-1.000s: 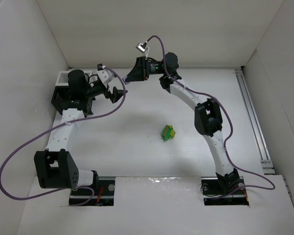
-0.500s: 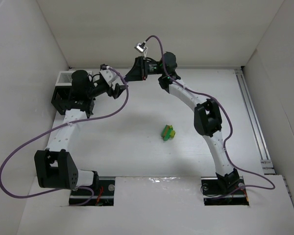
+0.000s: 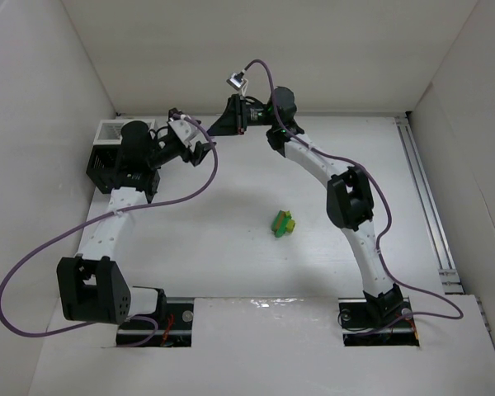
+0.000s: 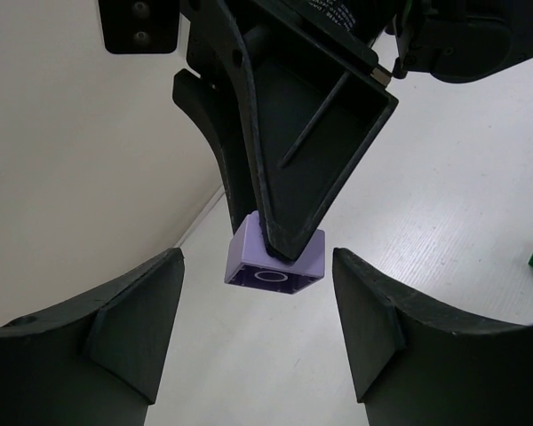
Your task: Sort the legos into containers by color
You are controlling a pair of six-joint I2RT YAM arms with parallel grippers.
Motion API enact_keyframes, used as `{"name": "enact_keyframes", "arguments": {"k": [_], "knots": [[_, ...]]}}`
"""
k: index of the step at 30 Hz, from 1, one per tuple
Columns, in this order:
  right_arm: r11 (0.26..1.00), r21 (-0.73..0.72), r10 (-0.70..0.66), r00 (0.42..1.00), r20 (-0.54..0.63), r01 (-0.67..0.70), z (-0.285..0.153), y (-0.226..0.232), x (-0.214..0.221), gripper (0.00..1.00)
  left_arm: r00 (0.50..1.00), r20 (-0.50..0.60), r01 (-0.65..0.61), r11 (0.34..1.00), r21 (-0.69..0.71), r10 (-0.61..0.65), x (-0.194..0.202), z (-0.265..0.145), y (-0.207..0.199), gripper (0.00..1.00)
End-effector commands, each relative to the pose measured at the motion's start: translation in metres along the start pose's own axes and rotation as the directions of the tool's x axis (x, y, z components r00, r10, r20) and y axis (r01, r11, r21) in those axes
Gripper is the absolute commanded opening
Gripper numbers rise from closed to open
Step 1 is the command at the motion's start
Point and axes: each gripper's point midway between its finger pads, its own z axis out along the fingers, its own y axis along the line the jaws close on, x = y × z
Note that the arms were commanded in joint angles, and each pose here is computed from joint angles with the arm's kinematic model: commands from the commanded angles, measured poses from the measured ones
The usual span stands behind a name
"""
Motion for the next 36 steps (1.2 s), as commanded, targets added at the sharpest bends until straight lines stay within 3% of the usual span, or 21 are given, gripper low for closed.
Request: {"name": "enact_keyframes", "arguments": {"k": [1,4,9,12,15,16,22,23,27,30,32,33,34,35,36], "knots": [[0.998,-0.008,-0.057,0.998,0.024,0.058,0.002,0.008,-0.011,0.0,0.995,0.068,-0.067,0.998,-0.023,0.068,-0.027,-0.005,0.002,0.64],[0.999,0.0,-0.048,0.998,0.031,0.048,0.003,0.006,-0.012,0.0,0.995,0.068,-0.067,0.998,-0.023,0.068,-0.027,-0.005,0.002,0.58],[0.998,0.0,-0.057,0.998,0.031,0.057,0.003,0.006,-0.012,0.0,0.996,0.068,-0.06,0.998,-0.002,0.06,-0.026,-0.005,-0.002,0.32],[0.998,0.0,-0.057,0.998,0.031,0.057,0.003,0.006,-0.012,0.0,0.997,0.057,-0.045,0.999,0.014,0.044,-0.022,-0.003,-0.004,0.29],[0.998,0.0,-0.057,0.998,0.031,0.057,0.003,0.006,-0.012,0.02,0.997,0.063,-0.051,0.999,0.011,0.05,-0.026,-0.003,-0.002,0.19],[0.998,0.0,-0.057,0.998,0.031,0.057,0.003,0.006,-0.012,0.21,0.997,0.063,-0.051,0.999,0.011,0.05,-0.026,-0.003,-0.002,0.16],[0.995,-0.014,-0.1,0.995,0.008,0.1,0.002,0.012,-0.01,0.69,0.999,0.032,-0.011,0.999,-0.05,0.013,-0.018,-0.004,0.006,0.02],[0.989,-0.025,-0.149,0.989,0.002,0.149,0.001,0.022,-0.013,0.82,1.0,0.027,-0.002,0.998,-0.064,0.003,-0.017,-0.005,0.008,0.01],[0.973,-0.008,-0.229,0.973,0.03,0.23,-0.011,0.042,-0.026,0.95,0.999,0.014,0.054,0.988,-0.143,-0.052,-0.012,-0.012,0.025,0.0],[0.966,0.05,-0.257,0.963,0.077,0.253,-0.036,0.044,-0.043,0.96,0.984,0.027,0.175,0.951,-0.255,-0.173,-0.008,-0.02,0.044,0.01],[0.963,0.104,-0.258,0.961,0.103,0.247,-0.054,0.041,-0.053,0.97,0.975,0.016,0.21,0.9,-0.382,-0.22,-0.002,-0.029,0.068,0.01],[0.938,0.142,-0.331,0.938,0.099,0.316,-0.056,0.044,-0.057,0.97,0.965,0.057,0.255,0.862,-0.439,-0.257,-0.013,-0.032,0.081,0.0],[0.917,0.212,-0.363,0.927,0.096,0.337,-0.064,0.036,-0.064,0.97,0.951,0.041,0.285,0.817,-0.502,-0.307,0.001,-0.036,0.094,0.0],[0.915,0.32,-0.277,0.959,0.06,0.244,-0.072,0.014,-0.053,0.95,0.942,0.043,0.293,0.755,-0.586,-0.333,0.007,-0.045,0.112,0.0],[0.85,0.451,-0.341,0.937,0.078,0.272,-0.082,0.0,-0.067,0.95,0.931,0.05,0.312,0.715,-0.625,-0.362,0.011,-0.05,0.122,0.0]]}}
